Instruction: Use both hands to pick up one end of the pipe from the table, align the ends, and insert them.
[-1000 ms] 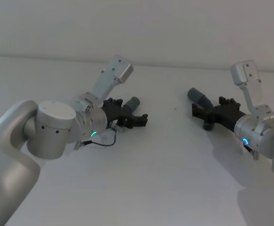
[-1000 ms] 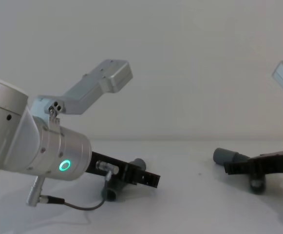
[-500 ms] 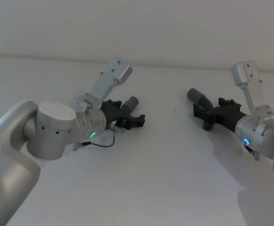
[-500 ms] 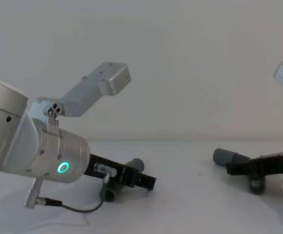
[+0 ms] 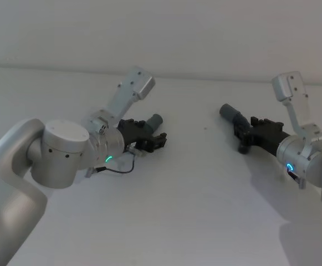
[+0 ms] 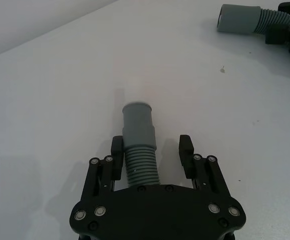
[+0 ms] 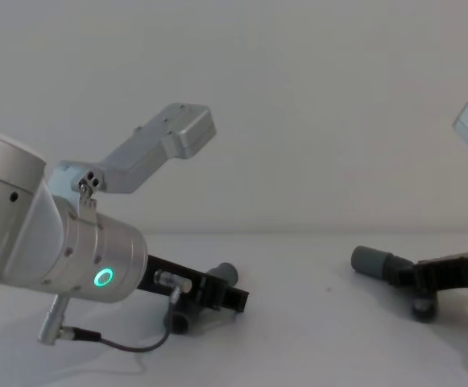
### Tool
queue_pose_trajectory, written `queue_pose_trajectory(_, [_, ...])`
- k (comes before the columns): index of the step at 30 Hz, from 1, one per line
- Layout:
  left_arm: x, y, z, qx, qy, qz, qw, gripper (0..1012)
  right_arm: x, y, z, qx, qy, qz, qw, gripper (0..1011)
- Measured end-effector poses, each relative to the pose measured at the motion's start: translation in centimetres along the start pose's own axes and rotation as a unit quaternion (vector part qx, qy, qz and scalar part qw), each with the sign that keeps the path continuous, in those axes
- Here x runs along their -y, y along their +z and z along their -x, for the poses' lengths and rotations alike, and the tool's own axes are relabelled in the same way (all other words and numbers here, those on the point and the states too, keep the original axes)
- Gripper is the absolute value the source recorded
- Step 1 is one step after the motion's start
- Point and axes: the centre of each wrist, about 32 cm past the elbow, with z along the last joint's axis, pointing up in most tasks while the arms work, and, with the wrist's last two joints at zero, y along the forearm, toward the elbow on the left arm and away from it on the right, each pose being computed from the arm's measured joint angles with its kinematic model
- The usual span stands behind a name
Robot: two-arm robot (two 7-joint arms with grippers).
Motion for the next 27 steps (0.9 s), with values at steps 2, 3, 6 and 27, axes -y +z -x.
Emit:
queue_pose_trajectory(2, [0.00,0.00,-0.01,0.000,0.000,0.000,1.0000,662,0.00,0.00,-0.01,0.000,0.000,0.000,1.0000,458])
queue_pose_trajectory(3, [-0.01,-0.01,-0.02,0.000,0.001,0.000,1.0000,649,0.00,0.00,-0.01,0.000,0.000,0.000,1.0000,414])
queue_pose_trajectory(6, [-0.01,-0.02,-0.02,0.000,0.001,-0.001,1.0000,629,0.00,0.00,-0.01,0.000,0.000,0.000,1.0000,316])
queue_pose_trajectory(27, [0.00,-0.07,-0.03,0.000,0.002,-0.002,1.0000,488,0.00,0.00,-0.02,0.000,0.000,0.000,1.0000,165])
